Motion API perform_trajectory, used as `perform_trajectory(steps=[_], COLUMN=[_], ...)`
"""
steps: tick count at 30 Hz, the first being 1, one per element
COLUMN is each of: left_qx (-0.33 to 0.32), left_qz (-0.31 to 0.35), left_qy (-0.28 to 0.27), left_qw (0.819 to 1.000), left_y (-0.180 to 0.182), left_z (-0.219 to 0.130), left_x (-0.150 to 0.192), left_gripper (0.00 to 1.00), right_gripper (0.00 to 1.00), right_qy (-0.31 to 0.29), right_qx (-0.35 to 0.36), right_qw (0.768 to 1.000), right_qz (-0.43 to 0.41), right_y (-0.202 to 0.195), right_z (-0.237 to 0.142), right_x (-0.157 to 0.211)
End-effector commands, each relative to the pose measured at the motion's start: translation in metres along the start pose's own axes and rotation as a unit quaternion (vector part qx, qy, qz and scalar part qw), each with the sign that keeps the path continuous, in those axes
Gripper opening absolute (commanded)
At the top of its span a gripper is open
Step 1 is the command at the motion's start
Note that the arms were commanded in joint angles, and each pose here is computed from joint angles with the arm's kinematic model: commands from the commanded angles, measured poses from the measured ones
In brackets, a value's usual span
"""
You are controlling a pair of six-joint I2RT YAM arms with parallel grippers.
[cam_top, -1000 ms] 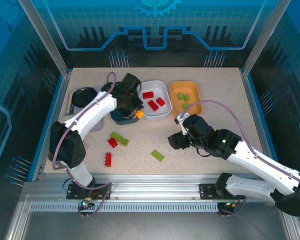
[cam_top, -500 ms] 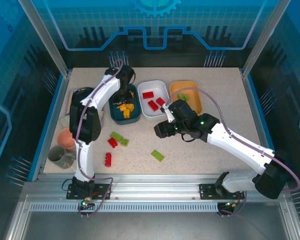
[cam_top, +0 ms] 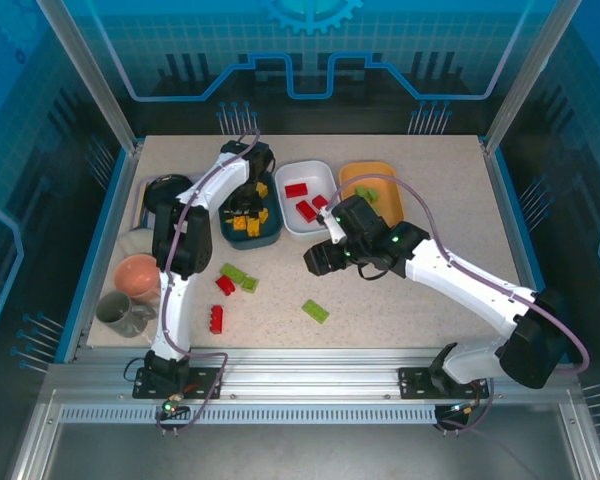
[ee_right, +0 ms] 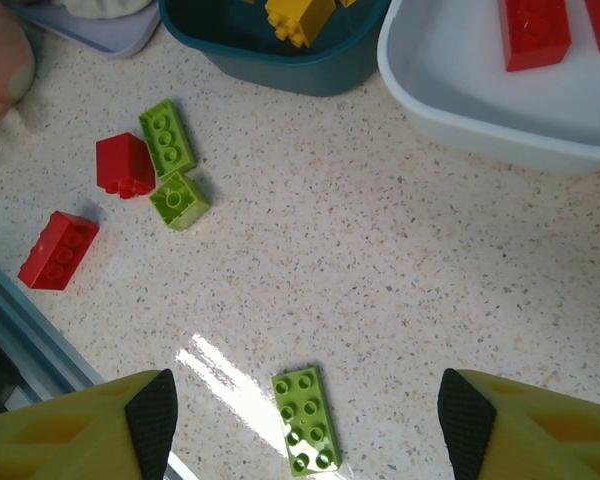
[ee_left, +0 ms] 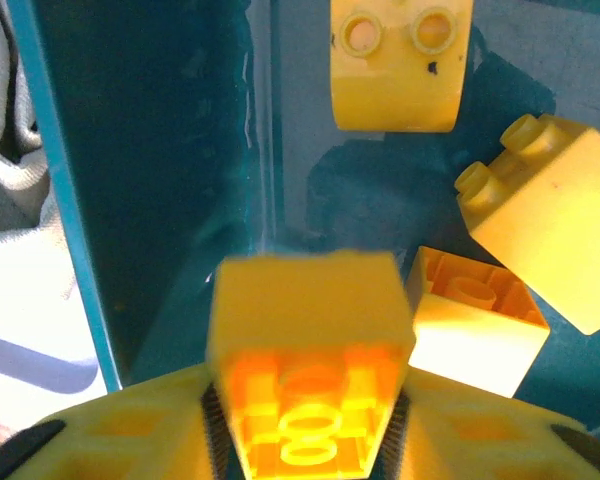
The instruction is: Sort the legos into containers by color
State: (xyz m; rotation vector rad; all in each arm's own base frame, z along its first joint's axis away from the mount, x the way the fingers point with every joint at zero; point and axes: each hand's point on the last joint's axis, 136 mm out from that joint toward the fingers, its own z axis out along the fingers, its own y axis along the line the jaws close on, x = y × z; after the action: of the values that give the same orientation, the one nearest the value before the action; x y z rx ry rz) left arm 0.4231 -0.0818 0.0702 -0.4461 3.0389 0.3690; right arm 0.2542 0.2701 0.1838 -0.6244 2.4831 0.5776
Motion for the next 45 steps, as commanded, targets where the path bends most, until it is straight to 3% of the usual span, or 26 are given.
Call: perform_trajectory(steps=[1,11,18,23,30,35,40,45], left_qx=[0.002,0.065,0.141,0.201,0.225,0.243,0.252,0.259], left_qz=[-0.001,-0.052,-0.128,-0.150,-0.174,-0.185,-0.183,-0.182], left_qy=[0.001,-0.076,-0.156,-0.231,-0.208,-0.187,-0.179,-0.175], left_qw=[1.000,0.994,0.969,0.940,0.936,0.934,0.933,0.932], left_y=[0.005,0.028,0.083,0.125,0.152,0.152,0.152,0.151], left_z=[-0.010,-0.101,-0.168,-0.200,-0.181,-0.167,-0.165,-0.165], left_x=[0.002,0.005,0.060,0.110,0.174,0.197,0.204,0.208], left_gripper=[0.50,0.64,0.70,0.80,0.81,0.80,0.80,0.79], right_gripper=[0.73,0.72,0.76,0.81,0.88,0.93,0.82,0.63], right_qy=[-0.003,0.034,0.082,0.142,0.215,0.228,0.240,0.241], right_qx=[-0.011,-0.027,-0.054,-0.011,0.031,0.054,0.071,0.074], right_qw=[1.000,0.989,0.976,0.964,0.939,0.932,0.927,0.927], right_qz=[-0.026,-0.140,-0.192,-0.225,-0.266,-0.278,-0.279,-0.277], right_y=[0.009,0.061,0.100,0.103,0.098,0.093,0.089,0.089], right_z=[-0.003,0.033,0.081,0.118,0.168,0.193,0.216,0.227], right_x=[-0.009,0.000,0.017,0.029,0.045,0.042,0.043,0.043])
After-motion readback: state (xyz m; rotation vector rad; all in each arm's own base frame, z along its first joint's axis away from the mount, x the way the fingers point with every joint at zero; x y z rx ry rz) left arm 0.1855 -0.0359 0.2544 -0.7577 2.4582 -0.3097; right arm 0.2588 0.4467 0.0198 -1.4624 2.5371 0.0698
